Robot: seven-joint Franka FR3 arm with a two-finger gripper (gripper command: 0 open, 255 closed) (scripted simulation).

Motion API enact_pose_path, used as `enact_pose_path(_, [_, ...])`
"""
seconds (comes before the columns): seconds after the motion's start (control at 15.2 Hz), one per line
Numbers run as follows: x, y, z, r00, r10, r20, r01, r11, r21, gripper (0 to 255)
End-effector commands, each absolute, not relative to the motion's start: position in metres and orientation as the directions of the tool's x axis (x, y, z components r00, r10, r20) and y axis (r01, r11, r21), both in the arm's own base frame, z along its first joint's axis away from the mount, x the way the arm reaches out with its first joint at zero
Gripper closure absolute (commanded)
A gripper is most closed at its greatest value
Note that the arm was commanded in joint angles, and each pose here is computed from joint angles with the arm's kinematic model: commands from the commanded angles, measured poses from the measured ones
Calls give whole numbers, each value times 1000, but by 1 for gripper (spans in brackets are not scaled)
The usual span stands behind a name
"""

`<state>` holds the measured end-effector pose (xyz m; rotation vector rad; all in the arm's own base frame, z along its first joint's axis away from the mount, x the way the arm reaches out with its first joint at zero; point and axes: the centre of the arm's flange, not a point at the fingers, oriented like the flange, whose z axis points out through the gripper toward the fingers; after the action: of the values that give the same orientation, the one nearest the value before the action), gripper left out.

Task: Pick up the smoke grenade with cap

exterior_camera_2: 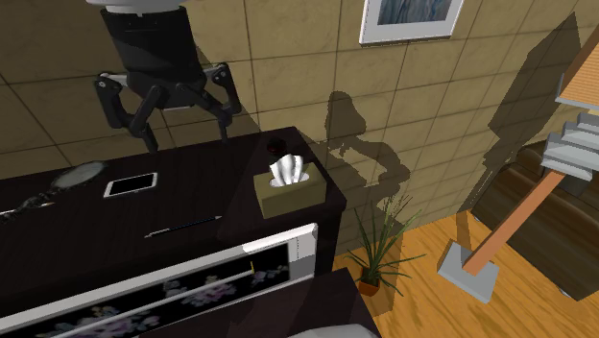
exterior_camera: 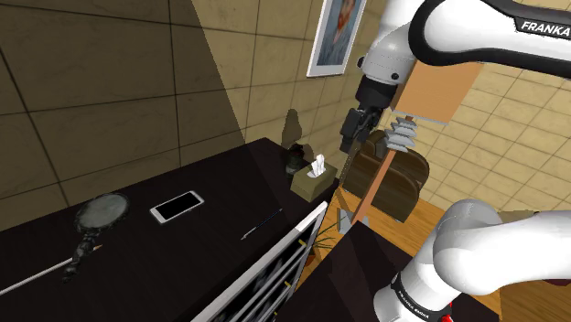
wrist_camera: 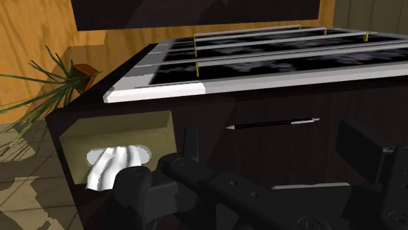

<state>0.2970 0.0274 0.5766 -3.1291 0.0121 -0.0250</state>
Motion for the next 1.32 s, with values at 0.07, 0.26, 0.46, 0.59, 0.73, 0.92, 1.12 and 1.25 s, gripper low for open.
enact_pose_path(0.07, [307, 21, 570, 1000, -11, 16, -10, -1000, -13, 0])
enact_pose_path(0.26, [336, 3, 551, 1000, -19, 17, -19, -1000, -13, 0])
enact_pose_path(0.46, [365, -16, 533, 999, -28, 18, -27, -1000, -13, 0])
enact_pose_path(0.59, [385, -29, 520, 999, -33, 19, -33, -999, -14, 0])
enact_pose_path(0.73, [404, -42, 507, 999, -39, 20, -39, -999, -14, 0])
enact_pose_path(0.92, [433, -61, 489, 999, -47, 21, -47, -999, -14, 0])
enact_pose_path(1.12, [461, -81, 470, 998, -56, 22, -55, -998, -15, 0])
enact_pose_path(1.25, [480, -94, 457, 998, -61, 23, -61, -998, -15, 0])
